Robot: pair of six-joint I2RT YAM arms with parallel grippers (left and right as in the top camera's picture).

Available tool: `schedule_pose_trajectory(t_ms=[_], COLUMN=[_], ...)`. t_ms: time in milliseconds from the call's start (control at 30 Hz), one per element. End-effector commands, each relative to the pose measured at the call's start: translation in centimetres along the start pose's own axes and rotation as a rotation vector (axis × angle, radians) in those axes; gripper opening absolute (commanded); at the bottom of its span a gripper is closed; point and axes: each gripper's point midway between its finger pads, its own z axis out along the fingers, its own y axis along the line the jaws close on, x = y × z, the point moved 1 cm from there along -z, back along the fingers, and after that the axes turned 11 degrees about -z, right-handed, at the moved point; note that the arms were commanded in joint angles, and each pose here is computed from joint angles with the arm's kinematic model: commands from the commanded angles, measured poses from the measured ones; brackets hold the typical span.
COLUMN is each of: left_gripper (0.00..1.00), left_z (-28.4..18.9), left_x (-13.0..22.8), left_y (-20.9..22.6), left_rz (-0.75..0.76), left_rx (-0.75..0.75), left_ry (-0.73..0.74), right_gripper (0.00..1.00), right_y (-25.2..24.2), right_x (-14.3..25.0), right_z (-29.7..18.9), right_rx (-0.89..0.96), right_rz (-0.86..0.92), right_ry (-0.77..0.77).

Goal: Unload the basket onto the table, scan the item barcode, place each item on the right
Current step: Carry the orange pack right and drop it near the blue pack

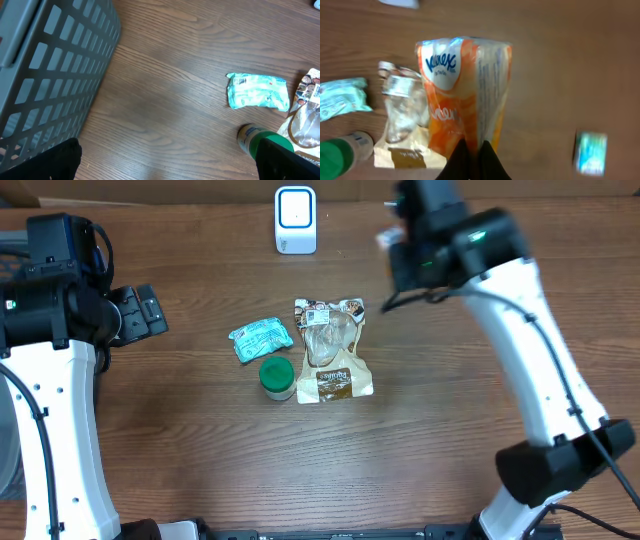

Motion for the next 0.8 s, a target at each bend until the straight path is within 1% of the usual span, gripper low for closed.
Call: schedule_pose_trajectory(t_ms=[0,100,233,300,500,700,733,767], left_gripper=[1.00,1.00,1.00,1.00,1.00,1.00,1.00,1.00], left_z=[0.0,0.0,0.0,0.0,0.0,0.0,0.0,0.0], left_x=[-0.1,-0.1,-0.1,-0.2,-0.2,-0.2,-0.2,-0.2], left_y=[0.2,0.2,0.2,0.2,0.2,0.2,0.2,0.2], left_rz=[-0.017,-0.017,-0.017,-0.018,-0.018,-0.018,-0.018,-0.018], left_rx=[-0.009,-0.009,-0.009,-0.009,-0.009,-0.009,-0.009,-0.009], left_ry=[-0.005,-0.005,-0.005,-0.005,-0.005,-0.005,-0.005,-0.005], right_gripper=[0.04,0.04,0.04,0.04,0.04,0.04,0.07,0.18], right_y=[-3.0,-6.6,-11.4,-12.9,-16.1,-17.9,-18.1,-18.2], right_x=[2.3,4.5,8.7,10.6,15.6,18.5,18.7,18.9], right_z=[2.3,5.1,9.1,10.6,13.0,13.8,13.9,13.8], right_rx=[-0.099,-0.103,-0.062,-0.066,-0.052,-0.031,-0.030,-0.028], right_rz=[0.232,0.373,0.562,0.622,0.757,0.858,0.865,0.870], right_ry=[0.107,0.163,0.230,0.249,0.306,0.330,0.331,0.331])
